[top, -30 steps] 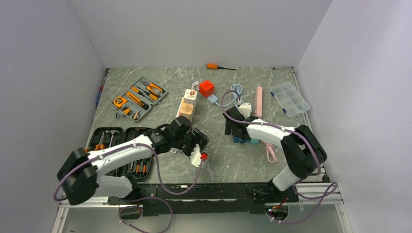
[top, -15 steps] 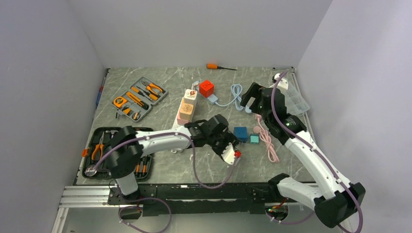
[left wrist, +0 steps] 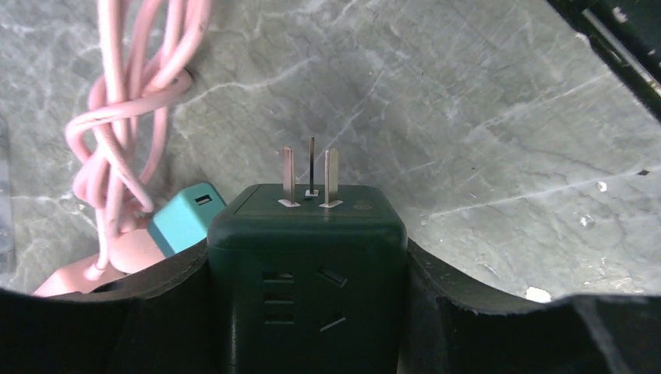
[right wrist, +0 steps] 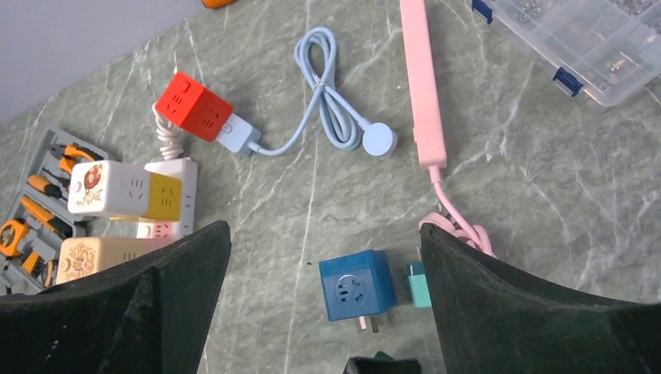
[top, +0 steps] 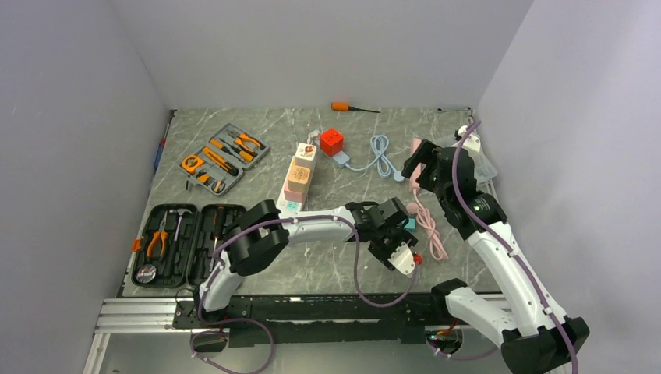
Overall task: Pull the plug off the socket
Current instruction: Place the plug at the center of the board, then remove the plug from the socket.
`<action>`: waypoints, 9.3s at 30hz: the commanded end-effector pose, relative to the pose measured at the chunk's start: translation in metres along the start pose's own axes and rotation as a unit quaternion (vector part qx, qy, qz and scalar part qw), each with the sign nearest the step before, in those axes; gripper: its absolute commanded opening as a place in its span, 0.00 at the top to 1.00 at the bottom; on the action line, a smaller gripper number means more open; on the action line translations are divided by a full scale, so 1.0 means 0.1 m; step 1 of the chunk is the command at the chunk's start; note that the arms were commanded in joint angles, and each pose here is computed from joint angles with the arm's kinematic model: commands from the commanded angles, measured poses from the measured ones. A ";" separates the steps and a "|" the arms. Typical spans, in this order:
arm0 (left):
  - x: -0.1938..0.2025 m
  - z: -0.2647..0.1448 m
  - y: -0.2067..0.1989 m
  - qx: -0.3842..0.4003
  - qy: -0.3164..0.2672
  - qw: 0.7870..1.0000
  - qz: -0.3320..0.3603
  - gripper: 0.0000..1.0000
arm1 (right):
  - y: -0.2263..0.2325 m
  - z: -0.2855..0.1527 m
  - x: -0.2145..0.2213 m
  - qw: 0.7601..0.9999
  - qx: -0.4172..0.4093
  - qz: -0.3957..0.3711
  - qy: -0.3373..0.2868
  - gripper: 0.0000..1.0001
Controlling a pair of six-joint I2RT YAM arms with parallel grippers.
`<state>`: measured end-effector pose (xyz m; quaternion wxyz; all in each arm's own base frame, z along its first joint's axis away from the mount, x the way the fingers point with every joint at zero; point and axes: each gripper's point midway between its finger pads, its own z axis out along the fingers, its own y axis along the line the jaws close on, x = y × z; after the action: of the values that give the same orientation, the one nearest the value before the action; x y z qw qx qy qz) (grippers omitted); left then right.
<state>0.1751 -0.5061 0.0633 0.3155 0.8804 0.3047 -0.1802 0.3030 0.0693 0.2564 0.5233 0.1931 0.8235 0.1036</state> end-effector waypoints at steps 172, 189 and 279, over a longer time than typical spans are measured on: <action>3.88 -2.27 0.62 -0.251 0.206 0.768 -0.552 0.40 | 0.91 1.64 1.26 0.955 -0.187 0.011 0.228 0.68; 3.07 -2.62 0.76 -0.251 0.100 0.838 -0.473 1.00 | 1.05 1.57 0.99 0.938 -0.279 0.036 0.202 0.73; 1.65 -2.68 0.39 -0.104 -0.098 0.902 -0.407 0.56 | 2.35 0.80 1.30 0.741 -0.645 -0.062 0.176 1.00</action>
<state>0.3720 -0.2511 0.1517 0.3006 0.5885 0.6935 -0.2869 0.3866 0.3231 0.1395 0.3137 -0.2087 0.7013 0.6052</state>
